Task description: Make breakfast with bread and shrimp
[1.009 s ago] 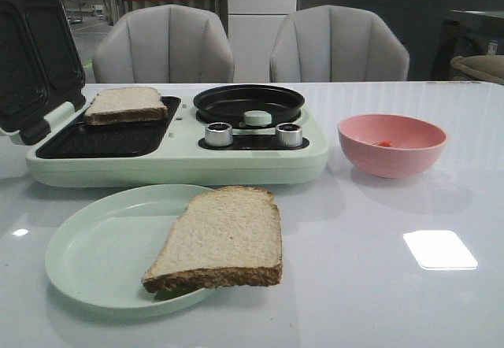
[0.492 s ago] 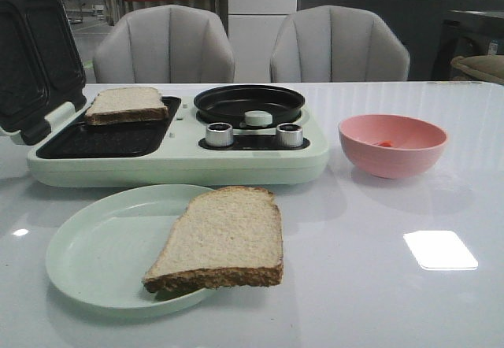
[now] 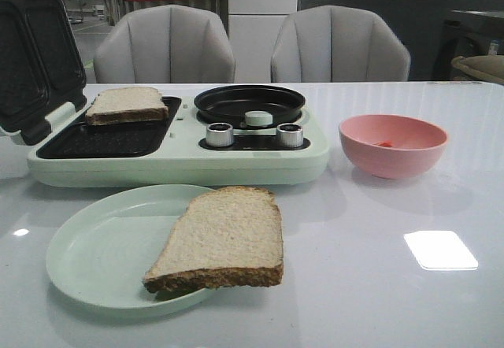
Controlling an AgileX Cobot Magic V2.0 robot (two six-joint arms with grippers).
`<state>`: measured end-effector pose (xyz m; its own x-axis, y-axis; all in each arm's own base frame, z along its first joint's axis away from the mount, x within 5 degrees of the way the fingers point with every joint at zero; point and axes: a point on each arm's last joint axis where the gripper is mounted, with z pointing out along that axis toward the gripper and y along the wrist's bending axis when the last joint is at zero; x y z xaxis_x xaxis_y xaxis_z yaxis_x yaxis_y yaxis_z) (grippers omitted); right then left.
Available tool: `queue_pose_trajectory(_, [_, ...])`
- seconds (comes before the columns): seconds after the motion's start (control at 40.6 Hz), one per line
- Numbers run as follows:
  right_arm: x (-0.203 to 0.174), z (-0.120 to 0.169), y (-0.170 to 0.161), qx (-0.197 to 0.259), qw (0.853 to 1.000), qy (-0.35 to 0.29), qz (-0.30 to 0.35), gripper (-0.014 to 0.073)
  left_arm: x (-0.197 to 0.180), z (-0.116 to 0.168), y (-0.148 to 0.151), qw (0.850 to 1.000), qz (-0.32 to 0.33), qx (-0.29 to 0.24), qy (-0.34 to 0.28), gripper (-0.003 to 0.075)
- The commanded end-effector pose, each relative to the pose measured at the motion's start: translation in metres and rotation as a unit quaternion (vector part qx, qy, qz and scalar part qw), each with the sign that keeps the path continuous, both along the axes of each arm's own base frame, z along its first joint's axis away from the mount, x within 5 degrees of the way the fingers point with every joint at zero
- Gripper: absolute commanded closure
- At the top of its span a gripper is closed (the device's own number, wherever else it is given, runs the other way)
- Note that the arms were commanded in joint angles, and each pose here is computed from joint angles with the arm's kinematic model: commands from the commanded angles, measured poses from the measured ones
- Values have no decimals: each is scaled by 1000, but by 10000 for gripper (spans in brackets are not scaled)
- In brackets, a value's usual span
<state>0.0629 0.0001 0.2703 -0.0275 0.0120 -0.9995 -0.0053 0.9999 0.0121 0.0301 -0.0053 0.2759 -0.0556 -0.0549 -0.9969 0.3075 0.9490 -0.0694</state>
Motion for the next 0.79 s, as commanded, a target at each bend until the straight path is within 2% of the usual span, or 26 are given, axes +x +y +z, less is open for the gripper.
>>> queue_pose_trajectory(0.0, [4,14,0,-2,1000,-21,-1,618,-4,15,0,999,-9,-19,-48,156])
queue_pose_trajectory(0.148, [4,13,0,15,1000,-13,1,618,-4,15,0,999,-9,-19,-46,156])
queue_pose_trajectory(0.32, [10,9,1,19,999,32,1,613,-4,15,0,999,-9,-19,-46,156])
queue_pose_trajectory(0.566, [41,33,4,17,993,113,15,605,-4,15,0,999,-9,-19,-46,156])
queue_pose_trajectory(0.763, [78,39,15,8,981,189,46,605,-4,15,0,999,-9,-19,-46,156])
